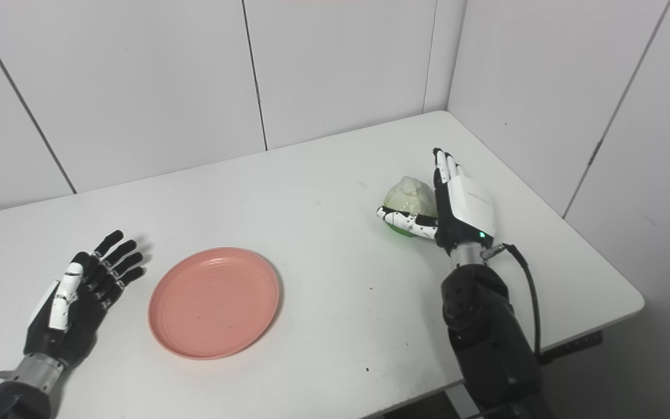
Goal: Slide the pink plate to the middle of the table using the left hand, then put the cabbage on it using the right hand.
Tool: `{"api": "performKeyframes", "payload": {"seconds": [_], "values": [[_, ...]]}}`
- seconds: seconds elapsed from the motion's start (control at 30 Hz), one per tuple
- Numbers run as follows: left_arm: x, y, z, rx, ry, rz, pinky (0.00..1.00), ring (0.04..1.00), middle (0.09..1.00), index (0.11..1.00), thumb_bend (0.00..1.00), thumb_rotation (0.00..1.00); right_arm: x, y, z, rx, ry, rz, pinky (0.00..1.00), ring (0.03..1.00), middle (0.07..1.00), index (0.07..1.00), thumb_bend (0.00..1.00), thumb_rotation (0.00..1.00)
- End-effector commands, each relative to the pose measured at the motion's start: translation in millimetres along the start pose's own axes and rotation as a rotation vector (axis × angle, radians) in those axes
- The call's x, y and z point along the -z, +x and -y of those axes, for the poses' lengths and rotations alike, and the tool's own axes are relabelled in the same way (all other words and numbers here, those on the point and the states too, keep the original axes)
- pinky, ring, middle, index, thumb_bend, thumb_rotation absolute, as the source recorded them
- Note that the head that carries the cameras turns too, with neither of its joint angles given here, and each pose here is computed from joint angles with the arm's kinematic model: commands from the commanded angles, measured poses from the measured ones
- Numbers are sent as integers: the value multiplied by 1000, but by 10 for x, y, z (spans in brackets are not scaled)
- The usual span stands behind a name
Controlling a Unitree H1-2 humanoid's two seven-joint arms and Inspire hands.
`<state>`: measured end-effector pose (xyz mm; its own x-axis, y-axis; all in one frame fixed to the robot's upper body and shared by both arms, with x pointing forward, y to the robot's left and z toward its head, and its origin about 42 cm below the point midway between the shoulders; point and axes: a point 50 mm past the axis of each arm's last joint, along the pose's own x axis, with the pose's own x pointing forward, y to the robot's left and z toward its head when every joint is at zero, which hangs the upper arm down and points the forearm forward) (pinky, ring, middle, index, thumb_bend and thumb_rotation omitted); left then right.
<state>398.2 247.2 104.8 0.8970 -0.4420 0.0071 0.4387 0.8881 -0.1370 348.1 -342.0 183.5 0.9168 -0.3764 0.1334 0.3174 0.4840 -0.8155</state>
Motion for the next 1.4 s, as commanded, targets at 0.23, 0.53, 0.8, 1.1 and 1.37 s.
{"api": "performKeyframes", "payload": {"seconds": [0.23,0.53,0.8,1.1,1.37], "values": [[278,-275,-104,-42,-50,-101,874,888,902,893,461,980,-149,245,187,76,-20,20,907,1000,1000,1000,1000,705],[275,-310,-130,-39,-57,-101,873,889,901,891,452,978,-126,347,137,93,-30,-6,935,1000,1000,1000,1000,677],[262,-329,-133,-33,-51,-105,874,890,902,891,456,979,-99,389,109,86,-9,-31,931,1000,1000,1000,1000,634],[252,-335,-134,-30,-50,-105,875,891,903,894,451,992,-95,399,53,64,81,-49,828,973,1000,1000,1000,578],[243,-341,-131,-28,-49,-105,879,893,904,895,449,999,-112,396,24,45,149,-45,775,924,992,1000,1000,459]]}}
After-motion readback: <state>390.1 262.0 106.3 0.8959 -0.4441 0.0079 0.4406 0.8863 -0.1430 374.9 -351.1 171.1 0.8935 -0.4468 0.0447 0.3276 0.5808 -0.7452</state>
